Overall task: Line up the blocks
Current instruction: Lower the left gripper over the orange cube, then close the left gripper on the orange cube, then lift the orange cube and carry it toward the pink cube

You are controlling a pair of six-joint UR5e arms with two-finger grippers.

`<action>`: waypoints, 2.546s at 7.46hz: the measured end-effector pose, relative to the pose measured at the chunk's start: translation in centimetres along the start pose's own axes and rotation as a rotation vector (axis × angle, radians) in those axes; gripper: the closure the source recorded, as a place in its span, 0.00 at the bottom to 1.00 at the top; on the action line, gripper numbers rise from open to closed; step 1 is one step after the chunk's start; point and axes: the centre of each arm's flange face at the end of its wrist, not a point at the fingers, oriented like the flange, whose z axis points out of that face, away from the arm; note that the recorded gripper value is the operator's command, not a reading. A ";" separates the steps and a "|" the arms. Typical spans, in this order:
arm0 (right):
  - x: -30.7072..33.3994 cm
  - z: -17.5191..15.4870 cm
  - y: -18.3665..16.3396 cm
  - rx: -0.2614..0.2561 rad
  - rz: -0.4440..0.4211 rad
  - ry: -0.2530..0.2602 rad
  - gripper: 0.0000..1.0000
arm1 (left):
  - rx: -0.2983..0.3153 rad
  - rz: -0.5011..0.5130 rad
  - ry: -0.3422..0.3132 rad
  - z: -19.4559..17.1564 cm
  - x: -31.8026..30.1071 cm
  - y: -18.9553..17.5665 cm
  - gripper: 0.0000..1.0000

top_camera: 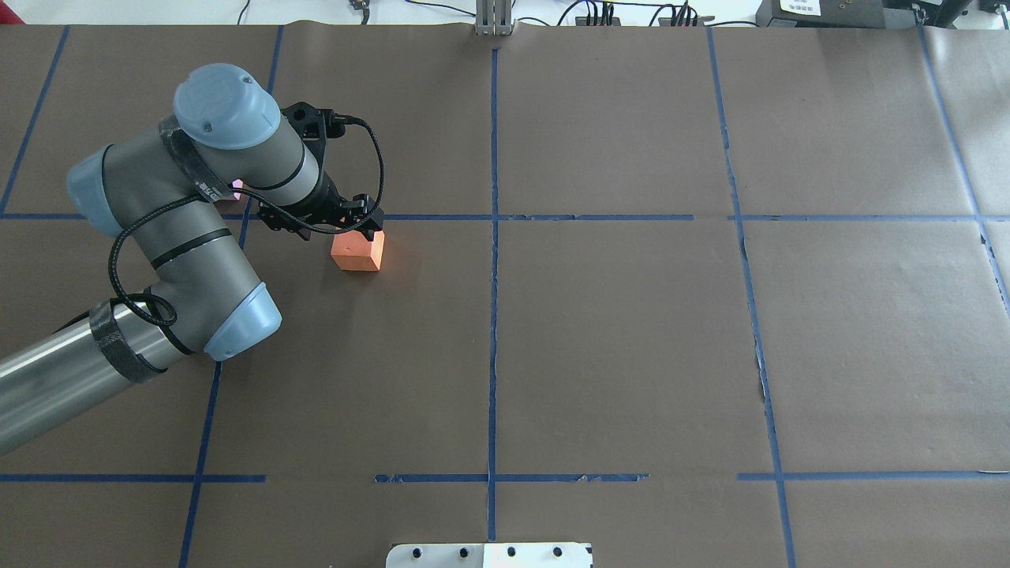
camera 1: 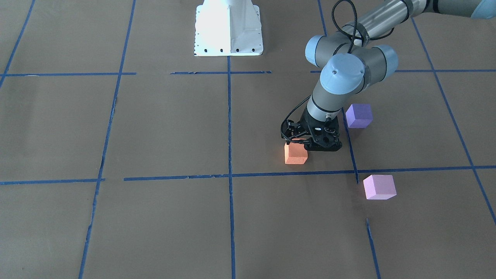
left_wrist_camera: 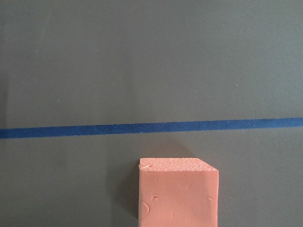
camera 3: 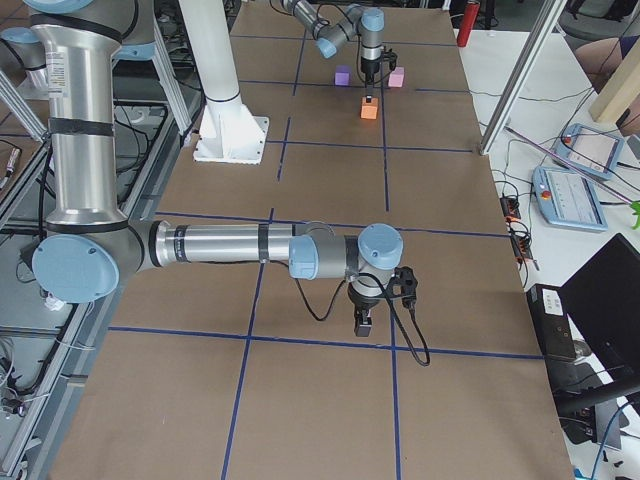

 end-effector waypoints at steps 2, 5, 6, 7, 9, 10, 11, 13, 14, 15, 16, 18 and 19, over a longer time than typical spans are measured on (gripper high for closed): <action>0.0 0.0 0.0 0.000 0.000 0.000 0.00 | -0.009 0.005 -0.003 0.6 0.5 0.1 0.00; 0.0 0.0 0.0 0.000 0.001 0.000 0.00 | -0.025 0.000 -0.016 1.9 1.1 -0.3 0.01; 0.0 0.0 0.0 0.000 0.000 0.000 0.00 | -0.031 -0.001 -0.021 2.5 1.1 -0.3 0.01; 0.0 0.0 0.0 0.000 0.000 0.000 0.00 | -0.036 0.000 -0.024 3.0 1.2 -0.2 0.02; 0.0 0.0 0.0 0.000 0.000 0.000 0.00 | -0.042 0.005 -0.023 3.7 1.3 0.1 0.09; 0.0 0.0 0.0 0.000 0.000 0.000 0.00 | -0.044 0.007 -0.021 4.0 1.3 0.2 0.09; 0.0 0.0 0.0 0.000 0.000 0.000 0.00 | -0.045 0.009 -0.021 4.4 1.4 0.2 0.10; 0.0 0.0 0.0 0.000 0.000 0.000 0.00 | -0.045 0.012 -0.019 5.2 1.3 0.0 0.57; 0.0 0.0 0.0 0.000 0.000 0.000 0.00 | -0.047 0.012 -0.017 5.4 1.3 -0.1 0.88; 0.0 0.0 0.0 0.000 0.000 0.000 0.00 | -0.050 0.013 -0.014 5.4 1.3 0.0 1.00; 0.0 0.0 0.0 0.000 0.000 0.000 0.00 | -0.049 0.012 -0.013 5.4 1.3 0.0 1.00; 0.0 0.0 0.0 0.000 0.000 -0.001 0.00 | -0.030 0.007 0.002 2.7 1.6 -0.4 1.00; 0.0 0.0 0.0 0.000 0.000 0.000 0.00 | -0.019 -0.010 0.001 -0.2 1.3 -1.2 1.00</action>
